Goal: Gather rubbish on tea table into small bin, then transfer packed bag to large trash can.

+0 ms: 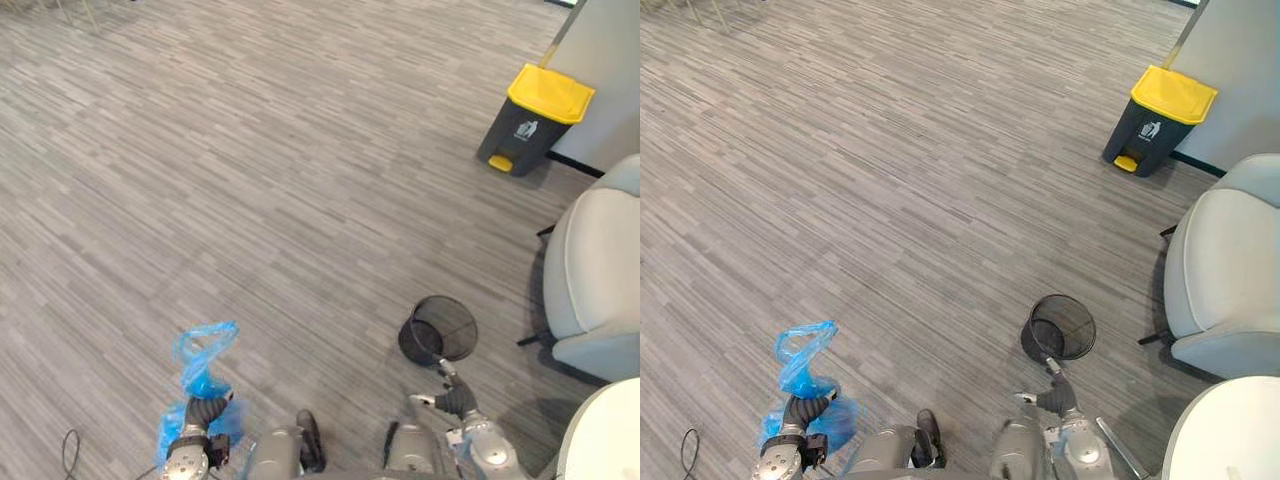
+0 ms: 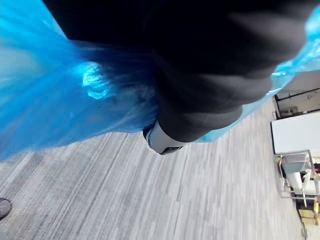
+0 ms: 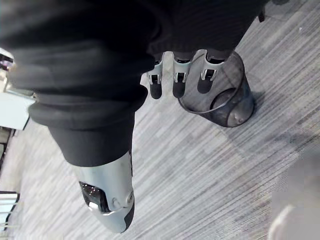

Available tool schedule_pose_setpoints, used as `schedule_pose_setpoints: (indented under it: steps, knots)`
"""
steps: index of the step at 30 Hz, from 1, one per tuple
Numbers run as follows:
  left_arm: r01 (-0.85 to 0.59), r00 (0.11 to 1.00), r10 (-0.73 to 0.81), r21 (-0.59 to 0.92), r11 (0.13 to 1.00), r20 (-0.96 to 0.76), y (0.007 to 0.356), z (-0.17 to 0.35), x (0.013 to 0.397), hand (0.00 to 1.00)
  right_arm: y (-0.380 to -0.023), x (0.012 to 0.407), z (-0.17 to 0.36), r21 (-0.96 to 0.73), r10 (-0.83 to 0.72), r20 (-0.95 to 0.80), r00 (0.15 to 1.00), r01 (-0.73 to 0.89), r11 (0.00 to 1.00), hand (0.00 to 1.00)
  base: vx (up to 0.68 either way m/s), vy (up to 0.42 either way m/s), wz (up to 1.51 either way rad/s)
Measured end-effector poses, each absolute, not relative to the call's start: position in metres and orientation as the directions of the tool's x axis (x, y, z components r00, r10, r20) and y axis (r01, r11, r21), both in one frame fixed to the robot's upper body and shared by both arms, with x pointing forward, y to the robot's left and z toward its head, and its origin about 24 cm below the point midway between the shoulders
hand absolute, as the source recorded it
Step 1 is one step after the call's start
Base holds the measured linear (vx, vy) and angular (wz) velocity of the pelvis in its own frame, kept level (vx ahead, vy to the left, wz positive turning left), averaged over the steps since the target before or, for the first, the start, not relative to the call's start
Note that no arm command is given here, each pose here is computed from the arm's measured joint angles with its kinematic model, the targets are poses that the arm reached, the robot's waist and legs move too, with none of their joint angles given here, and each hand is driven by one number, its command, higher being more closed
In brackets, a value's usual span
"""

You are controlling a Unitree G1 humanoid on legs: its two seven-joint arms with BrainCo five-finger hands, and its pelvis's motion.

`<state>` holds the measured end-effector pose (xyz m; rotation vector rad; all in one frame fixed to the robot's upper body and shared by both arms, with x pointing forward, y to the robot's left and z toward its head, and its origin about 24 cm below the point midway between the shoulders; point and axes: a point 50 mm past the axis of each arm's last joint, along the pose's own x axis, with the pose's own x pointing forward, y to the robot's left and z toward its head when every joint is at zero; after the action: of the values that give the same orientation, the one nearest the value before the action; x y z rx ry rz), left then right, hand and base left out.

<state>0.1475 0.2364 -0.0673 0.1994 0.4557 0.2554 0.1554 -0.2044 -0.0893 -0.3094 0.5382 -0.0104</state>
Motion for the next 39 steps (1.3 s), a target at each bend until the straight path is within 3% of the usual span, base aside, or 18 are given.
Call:
schedule_pose_setpoints:
  steps: [9, 13, 18, 20, 28, 33, 39]
  knots:
    - [-0.181, 0.878, 0.251, 0.204, 0.962, -0.407, 0.221, -0.069, 0.154, 1.0, -0.212, 0.133, -0.097, -0.312, -0.106, -0.565, 0.818, -0.093, 0.945, 0.0, 0.56, -0.169, 0.11]
    - [-0.168, 0.886, 0.225, 0.171, 0.971, -0.406, 0.21, -0.07, 0.157, 1.0, -0.216, 0.147, -0.083, -0.333, -0.117, -0.493, 0.862, -0.063, 0.941, 0.0, 0.63, -0.128, -0.72]
    - [-0.169, 0.914, 0.218, 0.167, 0.971, -0.343, 0.21, -0.057, 0.168, 1.0, -0.221, 0.153, -0.078, -0.346, -0.131, -0.468, 0.874, -0.044, 0.937, 0.0, 0.56, 0.092, -1.01]
    - [-0.178, 0.899, 0.231, 0.171, 0.969, -0.372, 0.211, -0.063, 0.156, 1.0, -0.226, 0.149, -0.082, -0.356, -0.141, -0.492, 0.859, -0.051, 0.933, 0.0, 0.64, 0.32, -1.33]
    - [-0.165, 0.9, 0.242, 0.23, 0.959, -0.361, 0.223, -0.058, 0.16, 1.0, -0.212, 0.138, -0.096, -0.302, -0.136, -0.551, 0.824, -0.044, 0.952, 0.0, 0.58, 0.221, -0.92]
    - [-0.17, 0.903, 0.25, 0.245, 0.955, -0.35, 0.23, -0.057, 0.175, 1.0, -0.216, 0.148, -0.101, -0.327, -0.139, -0.566, 0.813, -0.066, 0.943, 0.0, 0.54, -0.002, -0.27]
    - [-0.186, 0.869, 0.269, 0.232, 0.955, -0.415, 0.229, -0.072, 0.165, 1.0, -0.225, 0.151, -0.097, -0.363, -0.157, -0.563, 0.812, -0.072, 0.929, 0.0, 0.69, -0.168, -0.17]
